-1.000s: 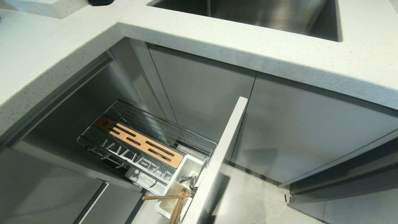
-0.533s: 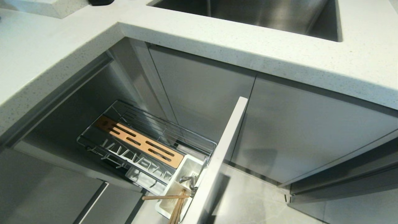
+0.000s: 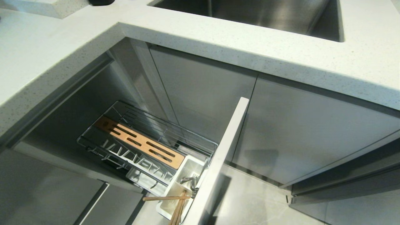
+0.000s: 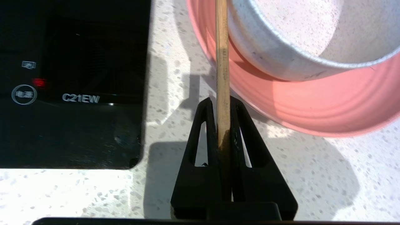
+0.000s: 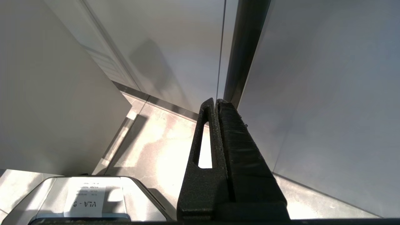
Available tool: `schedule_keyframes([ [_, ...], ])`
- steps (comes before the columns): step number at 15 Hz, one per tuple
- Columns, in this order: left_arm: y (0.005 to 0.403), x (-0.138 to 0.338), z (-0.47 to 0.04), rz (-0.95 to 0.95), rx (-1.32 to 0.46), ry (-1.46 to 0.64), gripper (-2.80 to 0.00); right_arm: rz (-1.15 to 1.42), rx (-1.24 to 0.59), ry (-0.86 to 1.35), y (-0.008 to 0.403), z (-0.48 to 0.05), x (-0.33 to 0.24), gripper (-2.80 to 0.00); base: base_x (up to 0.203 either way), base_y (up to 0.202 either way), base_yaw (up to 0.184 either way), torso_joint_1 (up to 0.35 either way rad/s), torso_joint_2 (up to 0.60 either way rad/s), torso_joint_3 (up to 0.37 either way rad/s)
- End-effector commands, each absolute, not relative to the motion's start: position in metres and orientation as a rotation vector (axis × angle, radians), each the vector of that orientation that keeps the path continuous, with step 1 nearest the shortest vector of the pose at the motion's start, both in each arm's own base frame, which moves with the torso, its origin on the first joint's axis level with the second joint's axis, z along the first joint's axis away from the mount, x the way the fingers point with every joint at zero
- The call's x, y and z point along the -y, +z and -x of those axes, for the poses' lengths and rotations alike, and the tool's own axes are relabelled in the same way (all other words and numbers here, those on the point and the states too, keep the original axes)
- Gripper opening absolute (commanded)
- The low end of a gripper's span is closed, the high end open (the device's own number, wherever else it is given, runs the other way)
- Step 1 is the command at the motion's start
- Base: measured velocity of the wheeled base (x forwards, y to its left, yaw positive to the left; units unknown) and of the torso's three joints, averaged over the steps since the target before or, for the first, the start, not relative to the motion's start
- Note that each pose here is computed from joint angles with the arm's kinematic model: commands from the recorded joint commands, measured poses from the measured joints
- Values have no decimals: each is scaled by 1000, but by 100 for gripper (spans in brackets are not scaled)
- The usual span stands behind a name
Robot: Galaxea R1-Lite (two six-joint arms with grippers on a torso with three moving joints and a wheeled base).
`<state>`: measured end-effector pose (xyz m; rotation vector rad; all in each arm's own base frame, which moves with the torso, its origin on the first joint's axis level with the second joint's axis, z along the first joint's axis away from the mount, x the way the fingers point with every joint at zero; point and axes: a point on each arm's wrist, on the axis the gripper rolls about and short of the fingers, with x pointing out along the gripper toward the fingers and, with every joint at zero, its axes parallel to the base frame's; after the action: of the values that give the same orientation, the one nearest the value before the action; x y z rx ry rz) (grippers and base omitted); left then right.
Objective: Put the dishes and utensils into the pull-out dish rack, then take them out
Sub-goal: Take the chopsticks out of the cupboard
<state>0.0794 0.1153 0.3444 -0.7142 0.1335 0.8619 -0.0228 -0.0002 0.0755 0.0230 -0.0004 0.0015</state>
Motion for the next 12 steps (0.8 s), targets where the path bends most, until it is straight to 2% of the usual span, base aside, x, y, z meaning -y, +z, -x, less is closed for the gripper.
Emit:
schedule_keyframes([
  [1, 345, -113, -80, 714, -131, 846, -280, -23, 0, 2, 75, 23, 0, -280, 0, 0, 0, 0, 0, 0],
  [12, 339, -113, -82, 719, -135, 804, -280, -23, -2, 2, 75, 23, 0, -280, 0, 0, 0, 0, 0, 0],
])
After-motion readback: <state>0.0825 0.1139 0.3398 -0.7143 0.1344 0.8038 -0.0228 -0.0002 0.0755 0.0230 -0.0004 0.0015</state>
